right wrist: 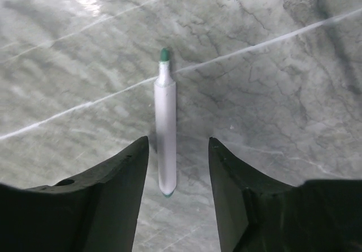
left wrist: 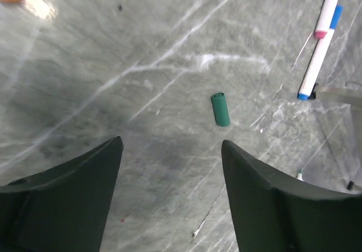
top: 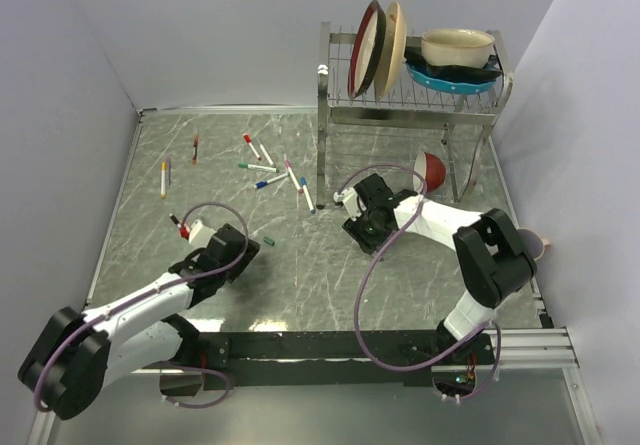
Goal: Open the pen caps
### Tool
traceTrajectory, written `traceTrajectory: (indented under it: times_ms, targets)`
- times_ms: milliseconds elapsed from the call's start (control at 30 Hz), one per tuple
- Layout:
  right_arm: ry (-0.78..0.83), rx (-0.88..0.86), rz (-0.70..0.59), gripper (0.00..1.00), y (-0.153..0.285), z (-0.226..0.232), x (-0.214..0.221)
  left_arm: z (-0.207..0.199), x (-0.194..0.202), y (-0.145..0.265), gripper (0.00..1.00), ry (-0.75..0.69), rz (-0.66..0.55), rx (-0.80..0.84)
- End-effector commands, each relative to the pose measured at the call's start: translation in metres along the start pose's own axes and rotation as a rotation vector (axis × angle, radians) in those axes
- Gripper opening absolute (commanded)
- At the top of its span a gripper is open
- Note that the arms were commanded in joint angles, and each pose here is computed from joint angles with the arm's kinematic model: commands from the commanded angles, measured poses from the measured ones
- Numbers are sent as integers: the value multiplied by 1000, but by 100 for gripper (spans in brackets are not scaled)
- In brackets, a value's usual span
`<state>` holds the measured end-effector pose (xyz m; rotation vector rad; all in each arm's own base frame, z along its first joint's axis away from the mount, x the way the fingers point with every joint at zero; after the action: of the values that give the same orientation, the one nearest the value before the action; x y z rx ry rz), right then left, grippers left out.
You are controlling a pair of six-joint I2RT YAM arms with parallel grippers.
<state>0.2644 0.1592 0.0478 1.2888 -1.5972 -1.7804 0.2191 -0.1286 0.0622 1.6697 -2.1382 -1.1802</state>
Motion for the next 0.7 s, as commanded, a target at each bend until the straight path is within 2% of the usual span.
traceTrajectory:
  times_ms: [0,100,300,433,667]
  targets:
    - [65,0,-146,59,35,0,-21,-9,-29,16,84,-60,-125,-31]
    - [89,-5,-189,59,45,2,-25,-9,-44,18,90,-74,-172,-54]
    - [116,-7,-240,60,58,5,-29,-6,-83,11,89,-56,-216,-133]
    - [125,-13,-271,60,66,8,-32,-14,-108,17,84,-36,-297,-210]
    - [130,-11,-281,60,69,8,-32,8,-118,1,75,-64,-302,-413]
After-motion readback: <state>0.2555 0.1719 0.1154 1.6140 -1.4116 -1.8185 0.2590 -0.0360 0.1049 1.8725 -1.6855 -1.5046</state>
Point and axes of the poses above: each gripper's point midway between its finger pads, its own y axis back along the fingers, its own z axis along the line the jaws close on, x = y × z, the point moved 3 cm from there along y, back along the fingers, and after that the axes turned 10 degrees about y, right-handed, at the moved point
